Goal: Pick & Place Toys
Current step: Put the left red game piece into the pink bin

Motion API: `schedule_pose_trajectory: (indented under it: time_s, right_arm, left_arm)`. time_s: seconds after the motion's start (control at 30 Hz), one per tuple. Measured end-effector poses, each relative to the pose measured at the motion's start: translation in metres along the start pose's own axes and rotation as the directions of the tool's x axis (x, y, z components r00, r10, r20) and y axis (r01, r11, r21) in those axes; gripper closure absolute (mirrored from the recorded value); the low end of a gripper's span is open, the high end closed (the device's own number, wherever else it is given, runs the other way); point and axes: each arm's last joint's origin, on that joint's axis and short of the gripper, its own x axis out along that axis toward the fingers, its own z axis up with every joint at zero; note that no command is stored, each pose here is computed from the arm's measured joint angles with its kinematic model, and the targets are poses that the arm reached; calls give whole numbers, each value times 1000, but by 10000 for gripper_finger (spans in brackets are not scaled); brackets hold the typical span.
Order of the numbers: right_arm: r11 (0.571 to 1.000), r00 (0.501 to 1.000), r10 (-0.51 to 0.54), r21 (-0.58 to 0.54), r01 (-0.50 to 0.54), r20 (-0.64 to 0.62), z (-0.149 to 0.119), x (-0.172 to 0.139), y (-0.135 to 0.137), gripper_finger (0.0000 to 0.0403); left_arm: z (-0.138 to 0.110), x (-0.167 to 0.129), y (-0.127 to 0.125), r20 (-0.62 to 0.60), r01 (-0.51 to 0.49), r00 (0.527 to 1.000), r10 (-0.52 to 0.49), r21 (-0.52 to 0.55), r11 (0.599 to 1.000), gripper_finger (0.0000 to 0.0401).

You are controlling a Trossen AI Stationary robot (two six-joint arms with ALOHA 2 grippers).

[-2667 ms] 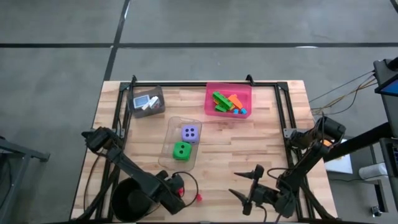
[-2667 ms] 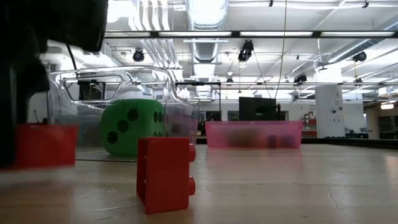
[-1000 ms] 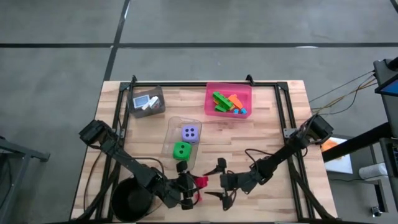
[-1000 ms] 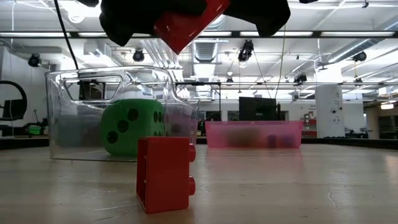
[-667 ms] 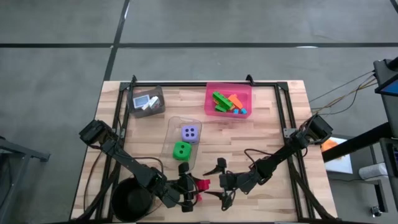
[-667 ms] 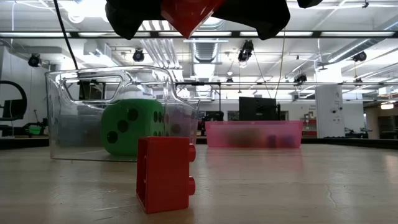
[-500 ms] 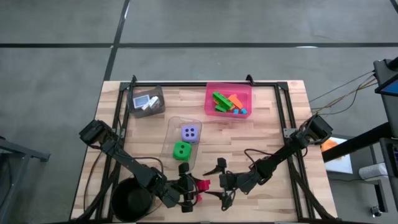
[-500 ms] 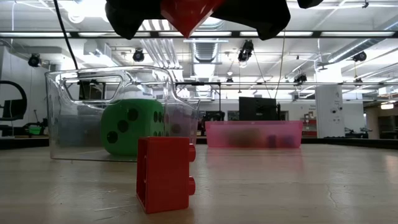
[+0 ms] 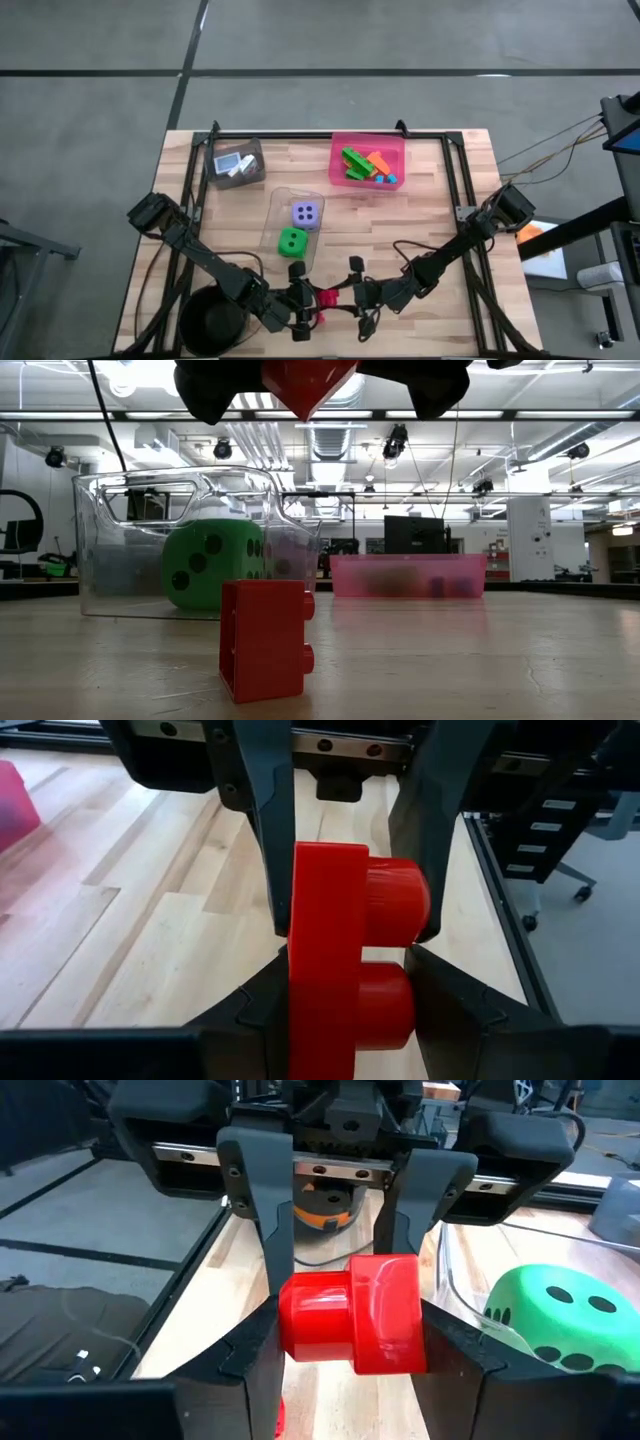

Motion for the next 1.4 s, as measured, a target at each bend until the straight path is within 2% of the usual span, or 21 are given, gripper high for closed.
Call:
schedule_pose_trajectory:
  time_s: [0.13, 0.4, 0.53, 0.63, 0.7, 0.8, 0.93, 1.03, 1.27, 1.4]
  right_arm:
    - [1000, 1000, -2, -6, 2, 1, 0, 0, 1, 237]
    - [1000, 1000, -4, -5, 4, 9, 0, -2, 4, 237]
    - [1000, 1000, 4, -11, -4, 11, 0, -3, 6, 237]
    - [1000, 1000, 9, -13, -9, 10, 0, -4, 8, 237]
    - [1000, 1000, 11, -14, -11, 10, -1, -4, 8, 237]
    - [1000, 1000, 15, -14, -15, 12, -1, -5, 9, 237]
    - [1000, 1000, 19, -14, -19, 16, -1, -6, 10, 237]
    - [1000, 1000, 23, -13, -22, 20, -1, -6, 11, 237]
    - [999, 999, 19, -31, -18, 32, 1, -6, 10, 237]
    - [999, 999, 18, -30, -17, 41, 2, -4, 8, 237]
  left_arm:
    - [0, 0, -1, 5, 4, 1000, -4, 28, 1000, 240]
    - [4, -4, -5, 31, 25, 999, -29, 101, 995, 80]
    - [2, -8, -10, 39, 24, 999, -31, 180, 983, 35]
    - [2, -12, -14, 86, -21, 996, 2, 218, 976, 13]
    - [2, -14, -14, 129, -20, 992, -5, 198, 980, 5]
    - [-4, -19, -8, 209, 69, 972, -109, 192, 979, 9]
    - [-23, -32, 15, 339, 240, 893, -296, 196, 951, 21]
    - [-35, -47, 41, 392, 331, 838, -379, 187, 925, 25]
    - [-47, -92, 85, 449, 340, 807, -384, 180, 923, 26]
    - [-53, -112, 109, 483, 310, 799, -359, 181, 933, 26]
